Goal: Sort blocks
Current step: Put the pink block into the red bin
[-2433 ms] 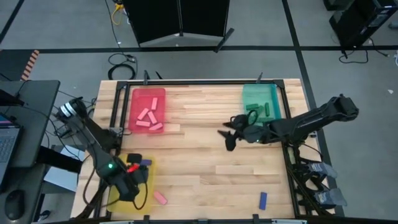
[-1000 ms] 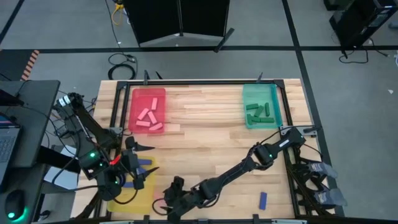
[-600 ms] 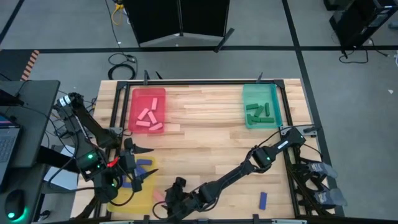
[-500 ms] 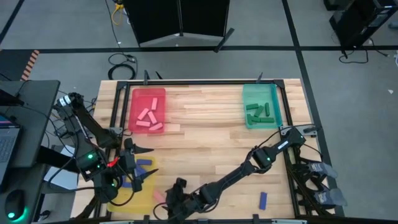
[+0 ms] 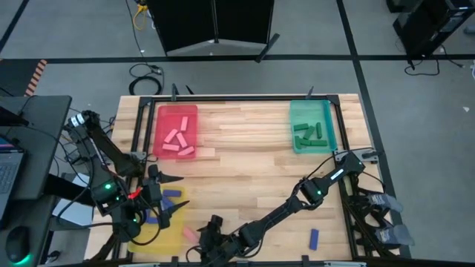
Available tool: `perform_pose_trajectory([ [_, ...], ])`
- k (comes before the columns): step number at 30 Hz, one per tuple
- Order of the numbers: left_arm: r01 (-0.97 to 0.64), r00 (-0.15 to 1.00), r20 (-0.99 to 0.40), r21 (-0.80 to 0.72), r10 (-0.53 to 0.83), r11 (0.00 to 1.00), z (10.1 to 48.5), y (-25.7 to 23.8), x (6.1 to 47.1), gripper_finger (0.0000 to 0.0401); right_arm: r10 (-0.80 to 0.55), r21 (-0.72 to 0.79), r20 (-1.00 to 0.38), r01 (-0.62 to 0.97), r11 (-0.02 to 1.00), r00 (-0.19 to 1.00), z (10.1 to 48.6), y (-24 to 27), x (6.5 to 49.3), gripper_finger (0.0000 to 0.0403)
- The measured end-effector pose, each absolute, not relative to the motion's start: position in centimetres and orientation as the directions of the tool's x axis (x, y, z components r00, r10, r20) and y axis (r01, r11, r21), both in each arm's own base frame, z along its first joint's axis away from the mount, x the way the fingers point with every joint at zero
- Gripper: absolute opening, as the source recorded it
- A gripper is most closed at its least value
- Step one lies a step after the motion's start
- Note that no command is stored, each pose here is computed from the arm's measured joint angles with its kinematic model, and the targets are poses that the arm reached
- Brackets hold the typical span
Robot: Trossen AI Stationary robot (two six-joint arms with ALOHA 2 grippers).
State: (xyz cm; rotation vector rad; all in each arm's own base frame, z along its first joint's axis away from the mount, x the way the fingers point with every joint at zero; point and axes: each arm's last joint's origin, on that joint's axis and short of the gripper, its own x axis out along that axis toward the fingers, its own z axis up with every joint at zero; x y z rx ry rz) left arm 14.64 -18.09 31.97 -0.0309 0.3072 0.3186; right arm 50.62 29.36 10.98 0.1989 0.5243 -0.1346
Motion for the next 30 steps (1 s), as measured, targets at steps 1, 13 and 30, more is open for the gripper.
perform_pose_trajectory([
  [1, -0.314, 0.904, -0.301, 0.019, 0.305, 0.949, 32.0, -18.1, 14.6, 0.0367, -0.084, 0.144, -0.505, 0.181, 0.973, 0.859, 11.0, 29.3, 50.6, 0.0313],
  [13, -0.326, 0.903, -0.285, 0.033, 0.321, 0.945, 32.0, -18.0, 14.6, 0.0367, -0.076, 0.151, -0.458, 0.162, 0.975, 0.885, 10.0, 29.4, 51.3, 0.0313],
  [30, -0.338, 0.902, -0.265, 0.055, 0.34, 0.939, 32.1, -17.9, 14.7, 0.0367, -0.109, 0.154, -0.531, 0.222, 0.963, 0.841, 7.0, 28.3, 51.6, 0.0301],
])
